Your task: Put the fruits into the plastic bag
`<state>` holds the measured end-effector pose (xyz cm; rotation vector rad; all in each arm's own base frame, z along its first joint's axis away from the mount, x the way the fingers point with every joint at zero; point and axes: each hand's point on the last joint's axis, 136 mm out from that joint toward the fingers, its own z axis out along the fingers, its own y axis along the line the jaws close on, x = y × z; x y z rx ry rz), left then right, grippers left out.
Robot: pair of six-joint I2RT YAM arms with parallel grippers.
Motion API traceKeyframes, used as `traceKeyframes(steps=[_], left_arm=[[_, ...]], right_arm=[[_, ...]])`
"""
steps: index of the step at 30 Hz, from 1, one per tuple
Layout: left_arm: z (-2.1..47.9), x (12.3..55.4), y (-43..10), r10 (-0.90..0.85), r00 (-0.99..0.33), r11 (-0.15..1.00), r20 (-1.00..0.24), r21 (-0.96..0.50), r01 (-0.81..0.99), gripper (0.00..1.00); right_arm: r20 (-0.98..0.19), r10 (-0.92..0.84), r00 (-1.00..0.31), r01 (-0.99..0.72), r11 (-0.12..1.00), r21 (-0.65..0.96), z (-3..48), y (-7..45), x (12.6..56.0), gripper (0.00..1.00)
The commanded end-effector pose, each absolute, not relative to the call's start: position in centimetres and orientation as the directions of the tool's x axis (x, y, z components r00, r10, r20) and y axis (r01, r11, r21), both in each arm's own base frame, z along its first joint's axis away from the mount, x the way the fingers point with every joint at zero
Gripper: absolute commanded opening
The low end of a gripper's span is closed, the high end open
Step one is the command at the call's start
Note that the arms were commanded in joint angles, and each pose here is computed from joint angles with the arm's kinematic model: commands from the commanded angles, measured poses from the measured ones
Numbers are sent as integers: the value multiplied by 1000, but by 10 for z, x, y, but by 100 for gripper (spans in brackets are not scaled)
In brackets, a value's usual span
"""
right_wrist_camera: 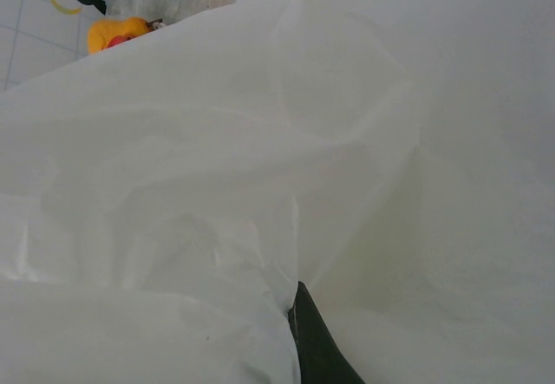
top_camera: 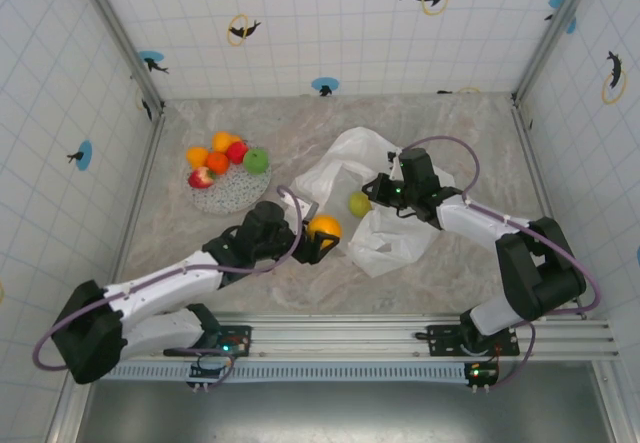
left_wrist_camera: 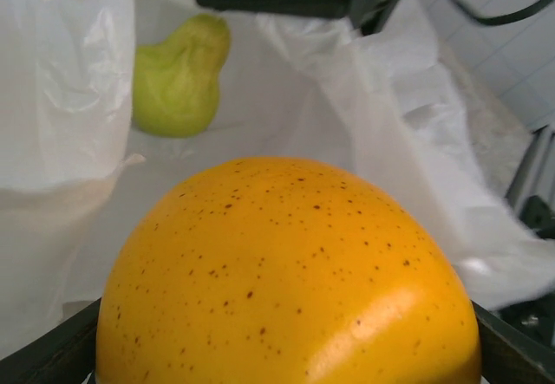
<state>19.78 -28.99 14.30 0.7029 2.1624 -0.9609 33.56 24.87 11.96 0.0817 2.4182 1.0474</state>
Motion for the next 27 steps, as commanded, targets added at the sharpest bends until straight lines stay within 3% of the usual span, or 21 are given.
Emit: traceKeyframes(steps=[1,5,14,27], left_arm=[[156,214,-306,191,-594,575,-781,-401,713,56],[147,228,-316,188,-608,600,-771,-400,693,56],[125,286,-293,72,-622,840,-779,-289,459,57],[107,345,-287,-7,-581,945,-814,-196,263,61]], right_arm=[[-405,252,-879,-161,642,750,138,258,336,0],[-377,276,-884,-149,599,787,144,259,337,0],[-346,296,-890,-141,543,828,156,262,335,0],[-334,268,-904,-142,548,825,149,262,329,0]])
